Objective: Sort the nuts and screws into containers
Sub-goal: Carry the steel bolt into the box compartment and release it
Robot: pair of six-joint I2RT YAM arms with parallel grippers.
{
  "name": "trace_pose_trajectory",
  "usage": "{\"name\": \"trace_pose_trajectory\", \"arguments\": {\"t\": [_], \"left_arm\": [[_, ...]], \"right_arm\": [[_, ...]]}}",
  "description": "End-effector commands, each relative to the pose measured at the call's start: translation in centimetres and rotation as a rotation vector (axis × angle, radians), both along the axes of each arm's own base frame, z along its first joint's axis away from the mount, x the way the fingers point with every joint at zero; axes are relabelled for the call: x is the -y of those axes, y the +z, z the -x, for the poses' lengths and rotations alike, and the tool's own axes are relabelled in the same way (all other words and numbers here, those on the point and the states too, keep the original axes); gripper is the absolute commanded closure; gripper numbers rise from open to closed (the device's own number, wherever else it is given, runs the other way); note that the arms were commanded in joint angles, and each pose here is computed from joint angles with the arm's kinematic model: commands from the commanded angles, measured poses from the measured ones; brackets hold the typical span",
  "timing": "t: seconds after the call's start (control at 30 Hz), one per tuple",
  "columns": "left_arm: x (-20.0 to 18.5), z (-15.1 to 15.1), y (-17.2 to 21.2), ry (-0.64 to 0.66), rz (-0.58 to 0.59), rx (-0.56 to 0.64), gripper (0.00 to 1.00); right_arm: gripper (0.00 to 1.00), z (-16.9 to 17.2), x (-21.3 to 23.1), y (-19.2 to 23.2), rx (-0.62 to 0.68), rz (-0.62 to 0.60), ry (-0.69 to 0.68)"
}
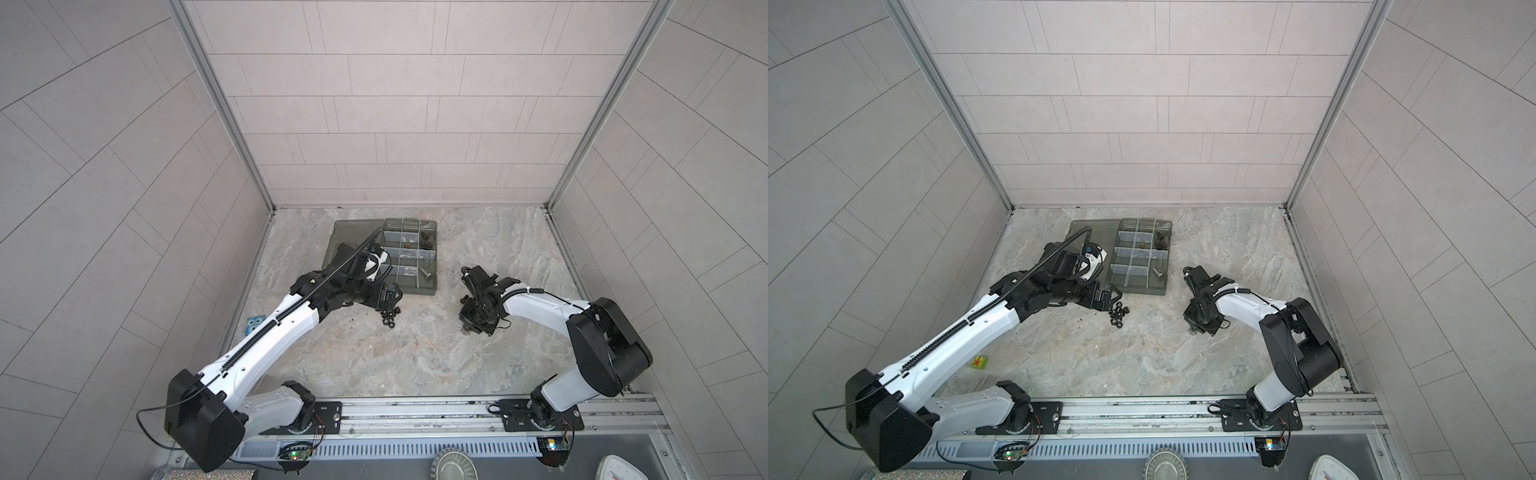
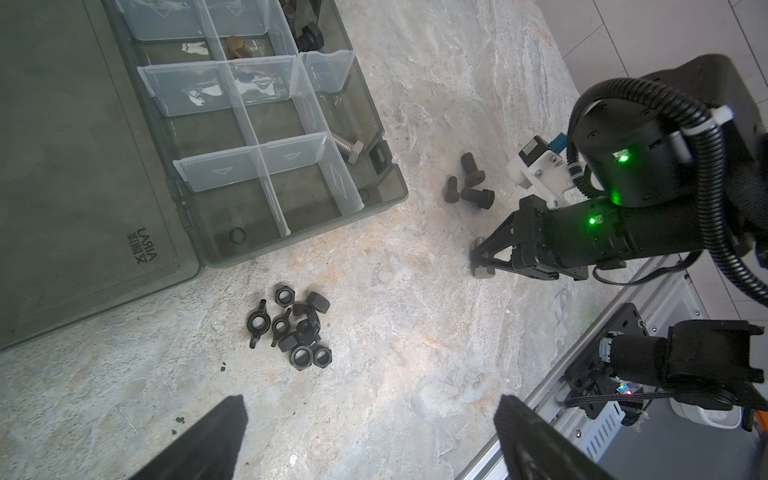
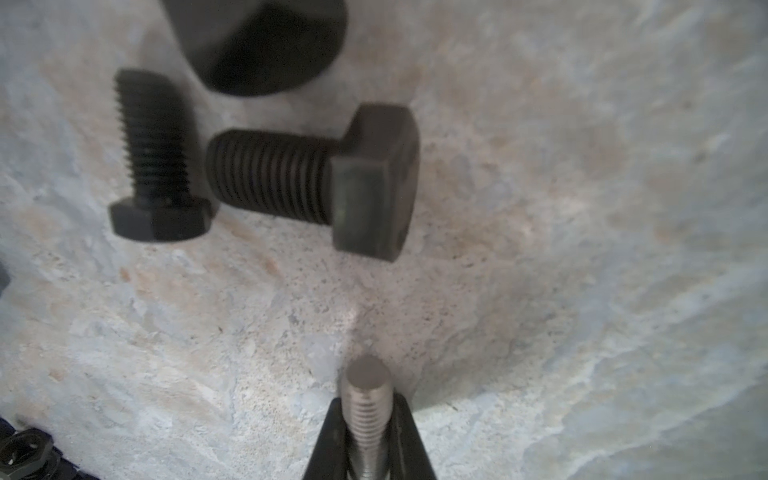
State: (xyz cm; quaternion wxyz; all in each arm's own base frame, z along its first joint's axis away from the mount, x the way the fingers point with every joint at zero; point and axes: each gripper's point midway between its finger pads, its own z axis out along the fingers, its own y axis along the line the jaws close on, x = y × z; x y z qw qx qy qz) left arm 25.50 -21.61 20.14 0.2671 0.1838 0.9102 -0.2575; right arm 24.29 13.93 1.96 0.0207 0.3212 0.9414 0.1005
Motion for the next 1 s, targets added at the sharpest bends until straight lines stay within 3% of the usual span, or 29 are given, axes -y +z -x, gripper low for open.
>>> {"name": "trace_pose_trajectory", "arguments": {"t": [0.0,0.43,0.67,0.97], "left_arm": [[0.2,-0.2,0.0,-0.02,-0.002,0.023,0.0],[0.7,-2.3,2.1,-0.019,-0.05,0.054,0.0],[0.9,-3.2,3.2,-0.018,-0.067,0.063,0.0],[-0.3,-3.7,3.1,0.014,-0.09,0.055,0.0]], "right_arm": [[0.97,0.3,0.0,0.7,-0.02,0.023,0.013],[0.97,-8.7,-3.0,11.2,0.225,0.094,0.208],[0.96,-14.0,-7.6,10.8,0.278,0.005,0.302],[0.96,-16.7,-10.2,7.9,0.269,-0.049,0.347]]}}
